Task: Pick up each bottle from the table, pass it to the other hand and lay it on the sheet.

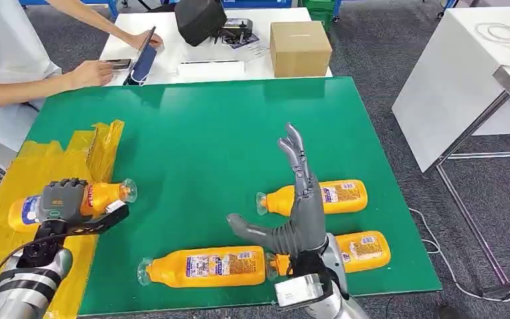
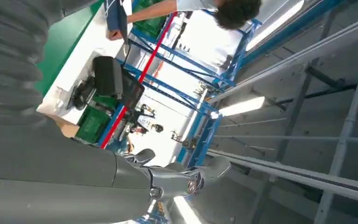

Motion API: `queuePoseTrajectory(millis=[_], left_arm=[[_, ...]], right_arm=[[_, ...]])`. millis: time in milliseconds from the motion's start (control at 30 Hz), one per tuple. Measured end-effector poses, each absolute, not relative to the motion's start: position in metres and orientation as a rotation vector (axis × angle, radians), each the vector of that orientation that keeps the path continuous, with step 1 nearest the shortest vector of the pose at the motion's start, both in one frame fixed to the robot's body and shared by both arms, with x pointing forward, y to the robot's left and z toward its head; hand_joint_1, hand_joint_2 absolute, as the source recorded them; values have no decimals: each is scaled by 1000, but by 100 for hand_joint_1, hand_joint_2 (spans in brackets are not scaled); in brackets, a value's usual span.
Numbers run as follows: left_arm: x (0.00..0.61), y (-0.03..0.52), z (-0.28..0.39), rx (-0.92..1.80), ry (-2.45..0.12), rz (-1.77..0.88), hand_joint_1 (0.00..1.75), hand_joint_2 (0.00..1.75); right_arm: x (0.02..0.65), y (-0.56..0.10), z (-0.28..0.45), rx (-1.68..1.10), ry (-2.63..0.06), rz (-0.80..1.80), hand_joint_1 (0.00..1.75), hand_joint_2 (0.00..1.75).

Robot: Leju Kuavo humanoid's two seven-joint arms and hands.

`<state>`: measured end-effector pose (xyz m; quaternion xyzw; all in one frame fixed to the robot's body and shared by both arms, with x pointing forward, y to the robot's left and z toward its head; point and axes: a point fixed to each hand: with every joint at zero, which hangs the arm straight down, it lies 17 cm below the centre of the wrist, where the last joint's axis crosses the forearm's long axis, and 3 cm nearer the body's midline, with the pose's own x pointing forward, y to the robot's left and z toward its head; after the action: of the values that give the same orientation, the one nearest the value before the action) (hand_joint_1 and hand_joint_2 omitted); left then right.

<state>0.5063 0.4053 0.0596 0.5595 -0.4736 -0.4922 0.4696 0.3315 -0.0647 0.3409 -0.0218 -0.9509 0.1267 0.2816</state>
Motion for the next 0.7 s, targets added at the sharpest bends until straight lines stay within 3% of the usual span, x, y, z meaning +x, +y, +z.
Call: queuePoseTrajectory(millis=[67, 100, 133, 700], left_arm=[[504, 404, 51, 1316, -1160, -1207, 175, 175], [503, 403, 48, 1290, -1164, -1206, 79, 175], [502, 401, 45, 1263, -1168, -1207, 0, 175], [490, 387, 35, 1186, -1173, -1245, 0, 175]], right_arm=[[333, -65, 340, -59, -2541, 342, 0, 175], [333, -66, 339, -61, -2537, 341, 0, 175], [334, -66, 338, -62, -2534, 341, 0, 175], [338, -70, 331, -73, -2502, 363, 0, 175]])
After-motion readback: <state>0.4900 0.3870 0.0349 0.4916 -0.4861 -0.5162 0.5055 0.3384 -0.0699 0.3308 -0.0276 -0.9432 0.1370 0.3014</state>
